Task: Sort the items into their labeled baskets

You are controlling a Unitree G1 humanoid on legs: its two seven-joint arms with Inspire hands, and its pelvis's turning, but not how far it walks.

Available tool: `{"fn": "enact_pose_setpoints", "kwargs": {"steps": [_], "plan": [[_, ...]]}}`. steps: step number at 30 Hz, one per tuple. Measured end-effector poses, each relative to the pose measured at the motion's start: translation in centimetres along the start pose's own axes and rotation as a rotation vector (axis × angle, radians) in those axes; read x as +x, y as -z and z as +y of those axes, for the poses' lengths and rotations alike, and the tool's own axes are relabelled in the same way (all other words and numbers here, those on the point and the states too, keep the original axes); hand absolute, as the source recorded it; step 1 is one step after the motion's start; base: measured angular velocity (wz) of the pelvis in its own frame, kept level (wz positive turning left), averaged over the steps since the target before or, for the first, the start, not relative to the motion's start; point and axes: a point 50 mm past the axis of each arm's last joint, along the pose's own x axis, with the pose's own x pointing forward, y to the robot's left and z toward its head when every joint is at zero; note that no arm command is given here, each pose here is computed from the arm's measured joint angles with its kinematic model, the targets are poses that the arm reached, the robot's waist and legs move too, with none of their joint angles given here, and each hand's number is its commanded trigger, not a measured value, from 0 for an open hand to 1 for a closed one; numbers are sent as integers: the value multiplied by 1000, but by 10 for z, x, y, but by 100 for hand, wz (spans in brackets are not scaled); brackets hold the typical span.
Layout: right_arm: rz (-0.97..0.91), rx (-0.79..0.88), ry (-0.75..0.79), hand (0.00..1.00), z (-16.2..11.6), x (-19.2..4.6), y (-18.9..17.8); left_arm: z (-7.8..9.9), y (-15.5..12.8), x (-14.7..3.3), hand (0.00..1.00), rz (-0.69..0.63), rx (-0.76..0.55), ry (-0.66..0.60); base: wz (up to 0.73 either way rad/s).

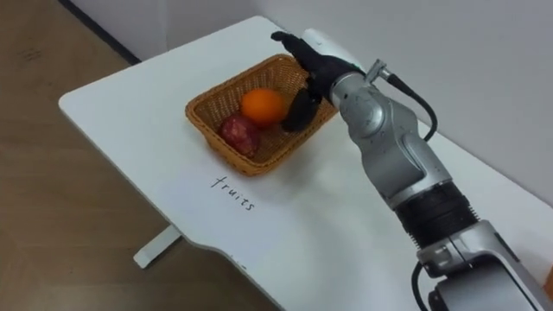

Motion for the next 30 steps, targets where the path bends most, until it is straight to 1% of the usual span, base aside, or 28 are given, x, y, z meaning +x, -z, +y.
{"fn": "enact_pose_setpoints", "kwargs": {"steps": [2,5,8,10,11,14,16,19,20,22,24,27,30], "plan": [[-4,1,13,0,-3,-1,-1,0,-3,0,0,-15,-2,-2,-12],[-55,12,62,0,-14,-5,-11,0,-4,0,0,-16,-3,-4,-20],[-121,43,156,0,-33,-12,-20,-1,-7,0,0,-21,-5,-6,-31],[-153,64,252,0,-49,-19,-23,-1,-12,0,0,-34,-11,-4,-27],[-164,66,275,0,-51,-21,-24,-1,-13,0,0,-40,-12,-5,-21],[-220,56,388,0,-69,-35,-29,-2,-21,0,0,-74,-20,-4,-28],[-241,67,467,0,-82,-45,-27,-3,-27,0,0,-102,-22,-5,-36],[-239,123,546,0,-94,-52,-20,-3,-40,0,0,-140,-24,-4,-21],[-240,128,560,0,-96,-53,-20,-3,-43,0,0,-149,-31,-3,-17],[-242,162,619,0,-104,-62,-13,-2,-60,-1,0,-195,-64,0,-35],[-237,178,657,0,-107,-67,-9,0,-70,-3,0,-241,-79,-5,-40],[-219,216,743,0,-115,-79,3,-4,-82,-5,0,-283,-111,11,-21],[-191,249,840,0,-120,-90,15,-6,-83,-6,0,-296,-159,8,-39]]}}
